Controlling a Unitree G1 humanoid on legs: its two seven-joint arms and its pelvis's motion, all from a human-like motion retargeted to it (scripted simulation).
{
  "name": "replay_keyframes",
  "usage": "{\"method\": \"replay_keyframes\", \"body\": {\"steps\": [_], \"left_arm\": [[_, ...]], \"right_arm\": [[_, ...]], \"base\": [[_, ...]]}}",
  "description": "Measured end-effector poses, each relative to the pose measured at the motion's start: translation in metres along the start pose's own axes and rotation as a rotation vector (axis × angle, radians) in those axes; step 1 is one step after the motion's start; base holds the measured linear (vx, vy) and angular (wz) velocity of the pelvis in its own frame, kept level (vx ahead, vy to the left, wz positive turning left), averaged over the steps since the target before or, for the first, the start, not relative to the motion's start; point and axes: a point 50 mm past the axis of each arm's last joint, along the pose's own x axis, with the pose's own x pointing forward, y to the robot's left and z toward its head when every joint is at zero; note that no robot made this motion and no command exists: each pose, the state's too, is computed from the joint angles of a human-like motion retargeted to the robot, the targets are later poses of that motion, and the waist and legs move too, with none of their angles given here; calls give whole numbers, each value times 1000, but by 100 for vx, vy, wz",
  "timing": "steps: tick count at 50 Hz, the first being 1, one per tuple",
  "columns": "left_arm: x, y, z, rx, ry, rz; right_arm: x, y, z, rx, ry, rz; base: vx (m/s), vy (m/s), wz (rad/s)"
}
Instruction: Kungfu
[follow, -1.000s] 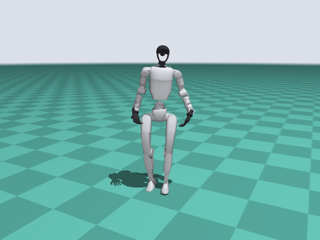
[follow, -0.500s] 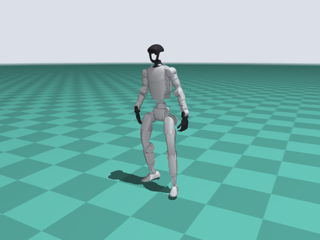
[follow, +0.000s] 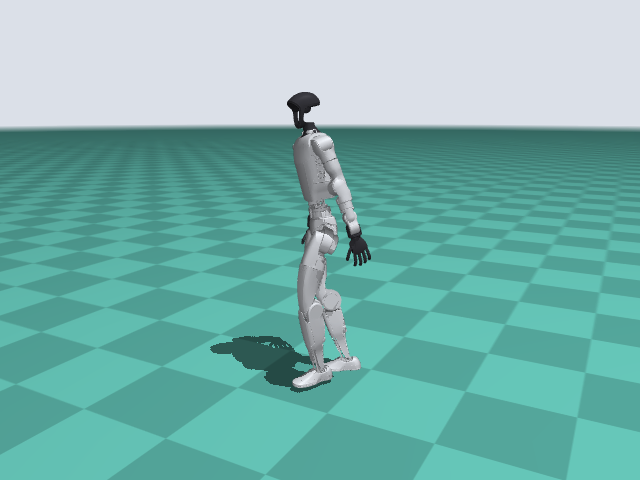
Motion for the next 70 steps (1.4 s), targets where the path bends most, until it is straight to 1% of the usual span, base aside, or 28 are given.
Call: {"method": "replay_keyframes", "body": {"steps": [3, 7, 11, 15, 18, 22, 27, 33, 38, 42, 45, 47, 50, 53, 55, 58, 60, 65, 70], "left_arm": [[-1, 4, -7, 93, 33, 6], [-2, 14, -15, 110, 64, 34], [-4, 24, -24, 14, 94, 54], [-6, 31, -28, -121, 122, 28], [-6, 41, 1, -204, 47, 8], [-8, 44, 56, -241, -114, -28], [-18, 32, 125, -72, -323, -107], [-41, 28, 187, 207, -572, -79], [-48, 30, 199, 429, -594, -46], [-38, 40, 176, 497, -494, -5], [-27, 52, 143, 443, -365, 26], [-20, 54, 118, 369, -264, 13], [-16, 69, 75, 234, -72, 2], [-13, 68, 37, 128, 84, 43], [-10, 59, 35, -10, 37, 73], [-6, 42, 31, -248, -72, 27], [-4, 32, 24, -362, -84, 1], [-2, 17, 10, -447, -73, 40], [-2, 16, 18, -449, -63, 107]], "right_arm": [[1, 5, -10, 38, 25, -16], [2, 12, -23, 139, 36, -50], [4, 23, -39, 217, 98, -98], [8, 37, -54, 245, 193, -204], [15, 40, -43, 254, 158, -261], [18, 37, -29, 201, 99, -249], [18, 31, -25, 145, 111, -280], [16, 16, -9, 101, 63, -362], [16, 11, -3, 106, 41, -391], [15, 13, -7, 97, 61, -380], [18, 17, -4, 64, 76, -371], [17, 14, -2, 43, 71, -378], [17, 16, -6, 20, 80, -364], [12, 17, -21, 73, 124, -336], [9, 5, -12, 28, 119, -305], [2, -22, 17, -126, 113, -322], [-2, -35, 34, -219, 97, -352], [-17, -62, 63, -323, 82, -383], [-18, -67, 87, -290, 59, -428]], "base": [[37, -34, -71], [49, -30, 17], [65, -32, 5], [72, -33, 12], [39, -75, 79], [46, -48, 54], [52, 11, 127], [28, -30, 163], [15, -44, 144], [11, -56, 115], [1, -70, 47], [-16, -38, 140], [-10, -62, 141], [-8, -68, 124], [-36, -45, 146], [-38, -25, 151], [-24, -25, 109], [-15, -14, 76], [-13, 5, 42]]}}
